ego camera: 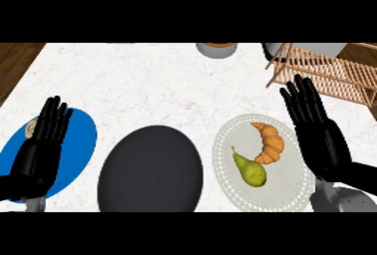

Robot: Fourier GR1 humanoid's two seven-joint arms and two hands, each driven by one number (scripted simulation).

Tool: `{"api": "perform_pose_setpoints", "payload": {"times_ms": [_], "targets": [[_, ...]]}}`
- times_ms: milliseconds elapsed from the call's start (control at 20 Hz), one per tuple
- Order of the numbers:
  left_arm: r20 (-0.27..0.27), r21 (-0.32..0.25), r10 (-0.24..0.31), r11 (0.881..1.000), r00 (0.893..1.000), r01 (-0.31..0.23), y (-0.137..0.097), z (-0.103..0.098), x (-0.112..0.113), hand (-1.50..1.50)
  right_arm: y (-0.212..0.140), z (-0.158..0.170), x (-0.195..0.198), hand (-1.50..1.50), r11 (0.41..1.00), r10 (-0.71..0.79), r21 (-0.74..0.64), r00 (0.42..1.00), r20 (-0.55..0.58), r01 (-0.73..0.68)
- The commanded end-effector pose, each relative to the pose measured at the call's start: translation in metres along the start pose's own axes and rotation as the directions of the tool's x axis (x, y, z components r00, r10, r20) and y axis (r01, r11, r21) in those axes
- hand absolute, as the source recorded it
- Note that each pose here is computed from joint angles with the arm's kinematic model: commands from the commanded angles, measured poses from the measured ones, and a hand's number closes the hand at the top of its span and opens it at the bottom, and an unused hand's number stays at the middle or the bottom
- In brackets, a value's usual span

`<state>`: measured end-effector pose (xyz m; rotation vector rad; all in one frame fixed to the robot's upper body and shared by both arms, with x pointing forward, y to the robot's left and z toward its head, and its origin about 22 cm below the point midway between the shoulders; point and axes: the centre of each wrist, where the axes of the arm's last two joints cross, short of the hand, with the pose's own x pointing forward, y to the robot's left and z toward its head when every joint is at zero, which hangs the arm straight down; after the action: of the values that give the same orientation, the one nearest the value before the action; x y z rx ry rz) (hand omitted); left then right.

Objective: Pick the croissant from the placemat and place it in the tiered shelf

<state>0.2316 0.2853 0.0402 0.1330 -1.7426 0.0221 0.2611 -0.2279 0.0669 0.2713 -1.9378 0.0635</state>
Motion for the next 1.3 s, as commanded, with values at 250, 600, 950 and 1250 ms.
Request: {"api": "perform_pose_setpoints", "payload": {"times_ms": [250, 600, 950, 1250], "targets": [[-0.475, 0.095, -0.016, 0.993, 0.88, 0.07, 0.033, 0.037, -0.056, 0.0, -0.135, 0.031, 0.052, 1.5, 0.772, 0.509, -0.358, 0.848, -0.146, -0.525], [-0.582, 0.005, 0.018, 1.0, 0.813, -0.019, 0.013, -0.01, -0.061, 0.0, -0.183, 0.108, -0.004, -1.5, 0.669, 0.394, -0.387, 0.744, -0.54, -0.635], [-0.587, 0.002, -0.005, 1.0, 0.81, 0.007, 0.011, -0.001, -0.061, 0.0, -0.165, 0.097, 0.051, -1.5, 0.795, 0.48, -0.082, 0.707, -0.519, -0.6], [-0.597, -0.03, -0.002, 0.999, 0.802, -0.02, -0.001, 0.003, -0.062, 0.0, -0.118, 0.065, 0.073, -1.5, 0.788, 0.528, 0.054, 0.628, -0.571, -0.614]]}}
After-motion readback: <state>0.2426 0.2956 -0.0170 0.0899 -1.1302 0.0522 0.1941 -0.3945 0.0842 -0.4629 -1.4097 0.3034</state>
